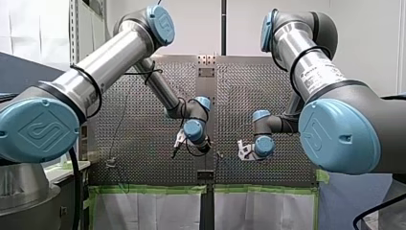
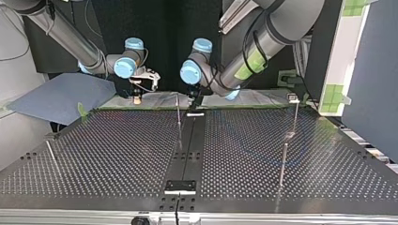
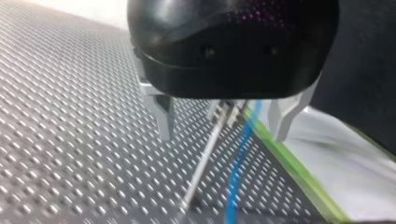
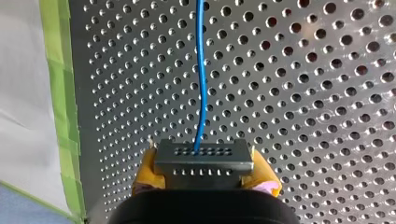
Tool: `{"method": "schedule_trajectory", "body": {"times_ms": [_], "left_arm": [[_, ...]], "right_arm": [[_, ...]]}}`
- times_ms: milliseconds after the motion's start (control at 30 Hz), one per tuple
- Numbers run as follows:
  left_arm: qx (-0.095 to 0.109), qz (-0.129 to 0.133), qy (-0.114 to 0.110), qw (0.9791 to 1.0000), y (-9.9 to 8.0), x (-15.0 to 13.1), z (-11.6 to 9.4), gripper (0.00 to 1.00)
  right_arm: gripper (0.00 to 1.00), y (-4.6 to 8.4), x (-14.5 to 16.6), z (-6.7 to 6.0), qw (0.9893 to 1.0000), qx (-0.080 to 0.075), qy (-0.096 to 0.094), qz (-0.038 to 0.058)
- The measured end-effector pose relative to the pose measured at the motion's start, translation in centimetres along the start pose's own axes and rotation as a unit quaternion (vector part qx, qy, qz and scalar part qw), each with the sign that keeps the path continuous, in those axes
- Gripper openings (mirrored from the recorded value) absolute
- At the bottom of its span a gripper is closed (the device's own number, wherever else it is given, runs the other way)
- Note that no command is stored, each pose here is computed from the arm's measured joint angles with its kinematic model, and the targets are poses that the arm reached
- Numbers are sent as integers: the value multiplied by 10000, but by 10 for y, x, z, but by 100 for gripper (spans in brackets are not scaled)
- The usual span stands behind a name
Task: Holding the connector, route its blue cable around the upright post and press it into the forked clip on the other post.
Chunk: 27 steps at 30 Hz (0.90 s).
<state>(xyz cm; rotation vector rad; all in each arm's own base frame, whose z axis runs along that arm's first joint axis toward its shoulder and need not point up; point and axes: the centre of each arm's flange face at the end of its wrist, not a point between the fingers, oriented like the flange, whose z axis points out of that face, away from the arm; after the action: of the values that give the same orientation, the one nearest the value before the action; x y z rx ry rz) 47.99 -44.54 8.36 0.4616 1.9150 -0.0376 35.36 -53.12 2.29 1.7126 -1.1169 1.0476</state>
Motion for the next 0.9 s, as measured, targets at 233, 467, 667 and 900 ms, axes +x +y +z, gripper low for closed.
{"method": "schedule_trajectory", "body": {"times_ms": [233,467,667,900], "left_arm": [[196,-84,-149,9997,-25,1,-32,100],[229,-204,58,9995,-55,35,-70,100],[271,-286,28,9992,-64,52,-83,100],[46,-519,-232,9984,-56,48,-74,100]], "right_arm": [[0,2,0,0,10000,0,-15,40],[0,4,-1,1,10000,-4,-26,79],[0,3,-1,1,9999,36,-21,107],[0,3,-1,1,9999,62,-18,119]]}}
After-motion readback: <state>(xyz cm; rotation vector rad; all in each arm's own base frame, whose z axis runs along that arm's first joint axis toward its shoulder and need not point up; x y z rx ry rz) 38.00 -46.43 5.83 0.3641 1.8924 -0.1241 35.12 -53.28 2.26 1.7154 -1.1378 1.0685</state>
